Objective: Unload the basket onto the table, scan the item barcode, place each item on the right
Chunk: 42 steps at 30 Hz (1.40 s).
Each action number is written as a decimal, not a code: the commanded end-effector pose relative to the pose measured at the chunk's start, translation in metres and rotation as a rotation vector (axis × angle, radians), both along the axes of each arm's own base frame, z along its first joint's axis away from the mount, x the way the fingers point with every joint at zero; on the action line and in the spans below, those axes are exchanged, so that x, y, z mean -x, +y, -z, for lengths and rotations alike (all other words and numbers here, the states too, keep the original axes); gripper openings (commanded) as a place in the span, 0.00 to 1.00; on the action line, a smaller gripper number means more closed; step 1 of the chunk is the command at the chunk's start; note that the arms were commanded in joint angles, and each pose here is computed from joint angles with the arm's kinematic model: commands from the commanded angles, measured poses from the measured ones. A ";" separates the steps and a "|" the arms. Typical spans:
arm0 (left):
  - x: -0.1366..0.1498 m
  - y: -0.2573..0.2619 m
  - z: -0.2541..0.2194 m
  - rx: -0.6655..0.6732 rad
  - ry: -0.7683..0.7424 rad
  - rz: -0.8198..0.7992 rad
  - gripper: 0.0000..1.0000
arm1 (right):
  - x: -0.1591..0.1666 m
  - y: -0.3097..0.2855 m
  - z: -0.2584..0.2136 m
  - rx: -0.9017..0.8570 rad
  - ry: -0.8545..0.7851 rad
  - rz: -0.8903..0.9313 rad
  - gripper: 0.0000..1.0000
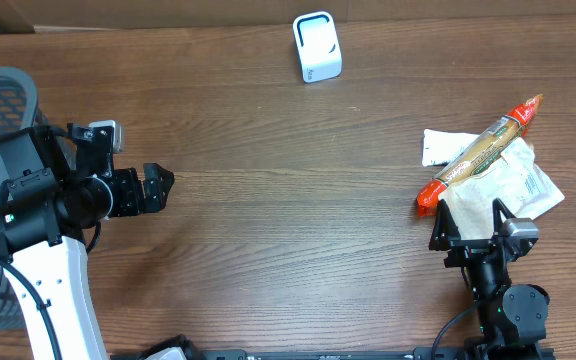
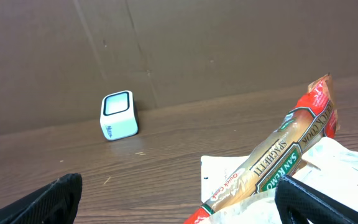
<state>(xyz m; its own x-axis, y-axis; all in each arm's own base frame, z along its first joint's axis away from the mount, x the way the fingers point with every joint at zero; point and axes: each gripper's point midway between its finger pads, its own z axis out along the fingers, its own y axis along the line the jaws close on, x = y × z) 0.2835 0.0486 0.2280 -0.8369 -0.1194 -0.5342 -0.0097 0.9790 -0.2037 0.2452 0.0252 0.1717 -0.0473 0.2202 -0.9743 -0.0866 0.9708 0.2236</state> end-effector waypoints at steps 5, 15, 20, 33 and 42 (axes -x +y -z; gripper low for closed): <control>-0.002 -0.003 -0.002 -0.005 -0.014 0.032 0.99 | 0.000 0.001 0.001 0.007 -0.007 -0.002 1.00; -0.002 -0.003 -0.002 -0.005 -0.014 0.032 0.99 | 0.000 0.001 0.001 0.007 -0.007 -0.002 1.00; -0.002 -0.003 -0.002 -0.005 -0.014 0.032 1.00 | 0.000 0.001 0.001 0.007 -0.007 -0.002 1.00; -0.002 -0.003 -0.002 -0.005 -0.014 0.032 1.00 | 0.000 0.001 0.001 0.007 -0.007 -0.002 1.00; 0.008 -0.007 -0.017 -0.097 -0.079 0.038 1.00 | 0.000 0.001 0.001 0.007 -0.007 -0.002 1.00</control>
